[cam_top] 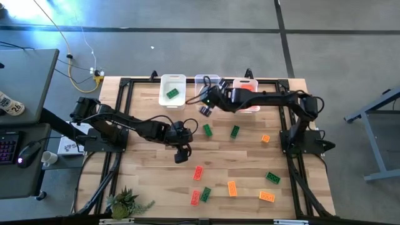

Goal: Sort & place blocks by color
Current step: Put the yellow game piece into the transparent bin, then put the orange game piece into the right white bin

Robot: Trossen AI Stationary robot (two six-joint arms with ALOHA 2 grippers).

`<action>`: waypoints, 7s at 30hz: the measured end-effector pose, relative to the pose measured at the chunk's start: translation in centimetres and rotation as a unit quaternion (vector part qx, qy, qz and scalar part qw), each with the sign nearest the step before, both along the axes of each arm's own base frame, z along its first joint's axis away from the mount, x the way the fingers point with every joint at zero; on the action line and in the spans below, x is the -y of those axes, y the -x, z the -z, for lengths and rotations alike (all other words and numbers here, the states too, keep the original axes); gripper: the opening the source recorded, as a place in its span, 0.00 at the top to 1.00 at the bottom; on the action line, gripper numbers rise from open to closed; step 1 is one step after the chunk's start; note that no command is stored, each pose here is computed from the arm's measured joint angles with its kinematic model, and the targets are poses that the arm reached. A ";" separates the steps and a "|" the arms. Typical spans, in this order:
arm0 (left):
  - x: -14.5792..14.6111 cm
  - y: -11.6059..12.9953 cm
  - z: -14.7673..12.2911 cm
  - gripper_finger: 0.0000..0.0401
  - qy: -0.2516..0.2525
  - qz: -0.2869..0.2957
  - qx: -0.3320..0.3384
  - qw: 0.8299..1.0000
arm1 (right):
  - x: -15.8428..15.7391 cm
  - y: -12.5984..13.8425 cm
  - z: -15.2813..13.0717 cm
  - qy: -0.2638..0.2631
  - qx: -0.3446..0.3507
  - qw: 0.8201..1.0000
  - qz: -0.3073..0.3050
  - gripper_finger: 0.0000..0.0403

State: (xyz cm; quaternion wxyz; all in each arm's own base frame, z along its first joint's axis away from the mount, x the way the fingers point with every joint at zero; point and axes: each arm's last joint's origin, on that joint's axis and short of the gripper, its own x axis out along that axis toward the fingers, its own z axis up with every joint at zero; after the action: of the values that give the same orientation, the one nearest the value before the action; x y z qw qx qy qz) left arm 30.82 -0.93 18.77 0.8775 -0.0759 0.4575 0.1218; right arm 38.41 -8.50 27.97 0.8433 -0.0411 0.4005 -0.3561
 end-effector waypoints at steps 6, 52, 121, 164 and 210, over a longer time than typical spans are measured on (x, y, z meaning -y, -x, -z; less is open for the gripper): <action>0.0 0.0 0.0 0.34 -0.001 0.001 0.000 1.000 | 3.3 1.2 2.4 -0.050 -0.005 0.999 0.016 0.74; 2.5 0.1 0.0 0.34 0.189 -0.212 0.035 0.958 | 6.0 2.5 5.4 -0.168 0.064 0.983 0.046 0.41; 12.3 -6.3 4.3 0.34 0.094 -0.225 0.090 0.966 | 4.3 3.4 -6.3 -0.154 0.008 0.982 0.108 0.40; 13.4 -5.7 7.8 0.34 0.053 -0.226 0.039 0.972 | 4.2 3.4 -6.3 -0.159 0.013 0.981 0.114 0.40; 4.5 -2.1 -4.6 0.70 -0.099 -0.042 -0.001 0.994 | 2.0 2.7 -6.1 -0.251 -0.035 0.962 -0.103 0.40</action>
State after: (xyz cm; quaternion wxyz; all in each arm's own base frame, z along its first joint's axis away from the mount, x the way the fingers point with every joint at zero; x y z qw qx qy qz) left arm 32.92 -5.47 23.35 0.8743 -0.0079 0.4406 0.2037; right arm 35.71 -10.53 34.03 0.8442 0.1180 0.4999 -0.1535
